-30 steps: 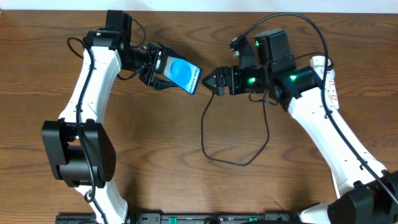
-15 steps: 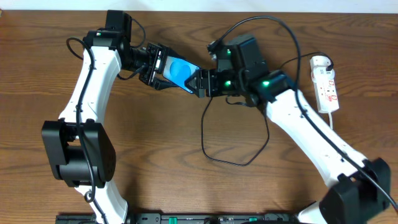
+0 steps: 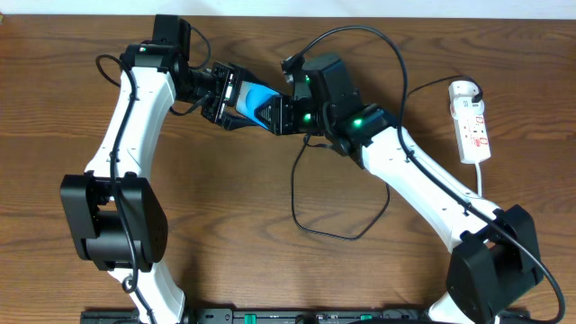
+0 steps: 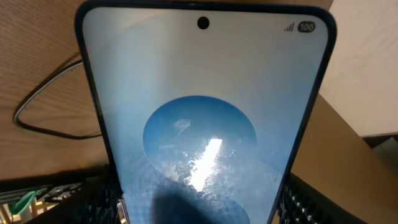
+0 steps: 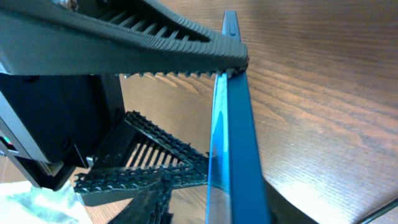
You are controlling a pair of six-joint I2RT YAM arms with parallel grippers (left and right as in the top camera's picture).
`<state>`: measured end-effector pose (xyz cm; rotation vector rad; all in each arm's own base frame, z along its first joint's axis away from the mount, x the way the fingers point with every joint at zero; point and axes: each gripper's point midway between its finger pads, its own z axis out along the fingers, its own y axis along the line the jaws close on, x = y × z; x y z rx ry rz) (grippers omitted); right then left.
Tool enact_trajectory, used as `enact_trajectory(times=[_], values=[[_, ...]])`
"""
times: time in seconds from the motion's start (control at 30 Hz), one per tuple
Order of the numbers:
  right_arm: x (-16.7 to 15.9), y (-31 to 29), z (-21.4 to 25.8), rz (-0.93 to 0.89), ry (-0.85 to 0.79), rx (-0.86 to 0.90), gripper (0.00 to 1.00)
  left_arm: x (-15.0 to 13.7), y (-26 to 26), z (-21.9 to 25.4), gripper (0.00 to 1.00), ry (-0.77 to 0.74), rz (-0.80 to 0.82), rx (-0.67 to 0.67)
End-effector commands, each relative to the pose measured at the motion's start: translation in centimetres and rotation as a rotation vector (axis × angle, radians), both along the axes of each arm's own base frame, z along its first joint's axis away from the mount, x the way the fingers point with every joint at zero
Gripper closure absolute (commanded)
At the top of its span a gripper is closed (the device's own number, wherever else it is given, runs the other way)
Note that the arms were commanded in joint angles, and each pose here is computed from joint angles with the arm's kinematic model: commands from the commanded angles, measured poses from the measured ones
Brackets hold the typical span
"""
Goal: Plug charger to phone and switch on socket
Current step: 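Release the left gripper and pull the phone right with the right gripper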
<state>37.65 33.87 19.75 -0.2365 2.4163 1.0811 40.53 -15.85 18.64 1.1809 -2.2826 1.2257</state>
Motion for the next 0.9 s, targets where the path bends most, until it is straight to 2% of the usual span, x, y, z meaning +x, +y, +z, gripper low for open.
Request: enact_trajectory(times=[0.0,0.57,0.8,0.83,0.87], values=[[0.11,-0.09,-0.28,-0.031,0.014,-0.007,0.7,-0.12,-0.26,1.69,0.42,-0.026,0.001,-0.027],[0.65,0.17,0.4,-0.078,0.034,0.04,0.95,-0.11,-0.26,1.69,0.42,0.003,0.022,-0.032],[0.63,0.25,0.53,-0.087,0.052,0.056,0.98,-0.11,-0.26,1.68,0.41,0.003,0.022,-0.031],[0.64,0.28,0.57,-0.089,0.054,0.06,0.98,-0.11,-0.26,1.68,0.4,0.003,0.022,-0.031],[0.66,0.26,0.57,-0.093,0.059,0.062,0.98,-0.11,-0.26,1.68,0.33,0.003,0.022,-0.031]])
